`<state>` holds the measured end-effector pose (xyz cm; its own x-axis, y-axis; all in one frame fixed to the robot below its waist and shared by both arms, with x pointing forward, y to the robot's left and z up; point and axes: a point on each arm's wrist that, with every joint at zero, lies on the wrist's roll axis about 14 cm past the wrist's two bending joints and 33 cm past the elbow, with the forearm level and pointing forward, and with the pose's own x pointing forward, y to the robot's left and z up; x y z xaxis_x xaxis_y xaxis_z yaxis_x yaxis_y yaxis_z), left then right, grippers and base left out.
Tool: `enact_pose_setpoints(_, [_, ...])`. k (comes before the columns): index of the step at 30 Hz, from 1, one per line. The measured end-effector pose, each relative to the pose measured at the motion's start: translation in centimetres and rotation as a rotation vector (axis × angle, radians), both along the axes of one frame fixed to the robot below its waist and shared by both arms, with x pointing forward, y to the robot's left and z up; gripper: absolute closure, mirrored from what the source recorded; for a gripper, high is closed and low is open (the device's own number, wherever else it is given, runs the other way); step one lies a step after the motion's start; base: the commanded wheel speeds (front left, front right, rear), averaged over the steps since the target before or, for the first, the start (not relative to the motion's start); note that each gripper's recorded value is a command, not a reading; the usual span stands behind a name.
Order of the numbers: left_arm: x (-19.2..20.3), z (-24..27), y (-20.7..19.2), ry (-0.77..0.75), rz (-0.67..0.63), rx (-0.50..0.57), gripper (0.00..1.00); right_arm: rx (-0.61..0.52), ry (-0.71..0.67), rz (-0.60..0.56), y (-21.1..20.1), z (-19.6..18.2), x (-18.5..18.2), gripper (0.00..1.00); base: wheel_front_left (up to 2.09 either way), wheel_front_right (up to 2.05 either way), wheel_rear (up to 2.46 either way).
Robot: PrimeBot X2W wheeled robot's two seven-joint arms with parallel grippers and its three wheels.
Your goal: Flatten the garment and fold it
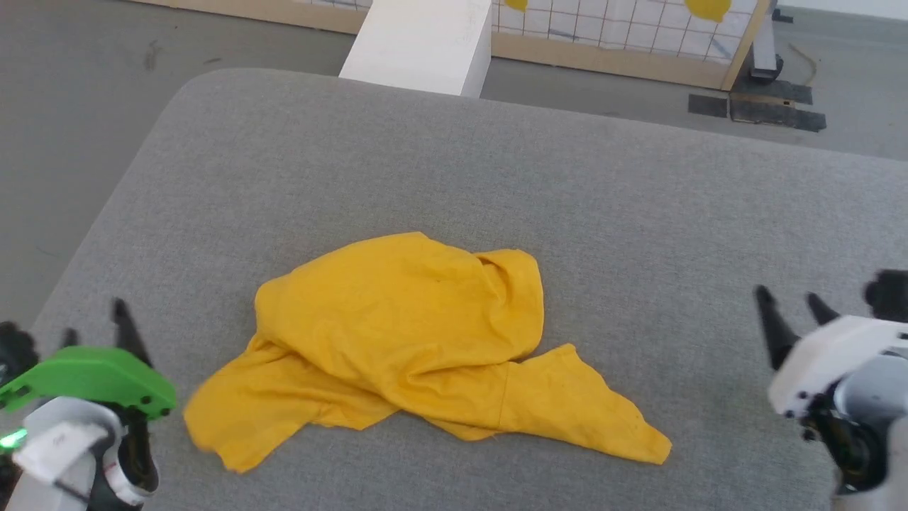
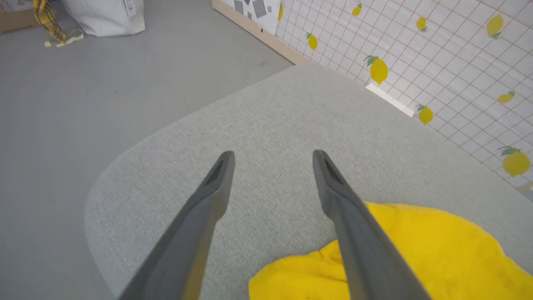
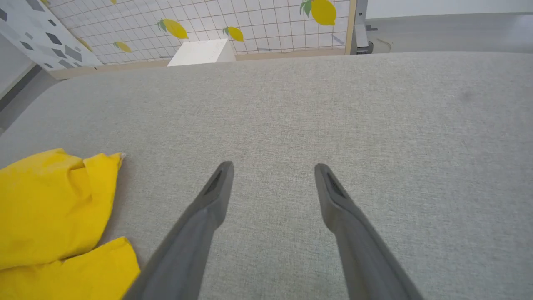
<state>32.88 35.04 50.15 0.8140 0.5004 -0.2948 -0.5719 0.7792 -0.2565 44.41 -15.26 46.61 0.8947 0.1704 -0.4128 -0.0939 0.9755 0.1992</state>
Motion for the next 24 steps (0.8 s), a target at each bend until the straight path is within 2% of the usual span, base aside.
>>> enact_pose_setpoints(3, [-0.3,2.0,0.4,-0.111,0.018,0.132,0.00,0.001,-0.015,0.076,2.6,0.6,0.3,0.00,0.00,0.00,0.00])
enact_pose_setpoints(6, [0.1,3.9,-1.2,-0.240,-0.038,0.246,0.00,-0.009,-0.007,0.187,6.1,0.6,0.4,0.00,0.00,0.00,0.00])
enact_pose_setpoints(8, [0.5,3.9,-2.8,-0.268,-0.104,0.279,0.00,-0.026,0.012,0.282,8.9,0.3,0.4,0.00,0.00,0.00,0.00])
enact_pose_setpoints(15, [2.0,2.3,-6.5,-0.278,-0.187,0.260,0.00,-0.156,0.147,0.555,16.2,-2.6,0.2,0.00,0.00,0.00,0.00])
enact_pose_setpoints(24, [3.3,0.8,-7.3,-0.265,-0.177,0.249,0.00,-0.337,0.269,0.701,19.6,-7.0,2.0,0.00,0.00,0.00,0.00])
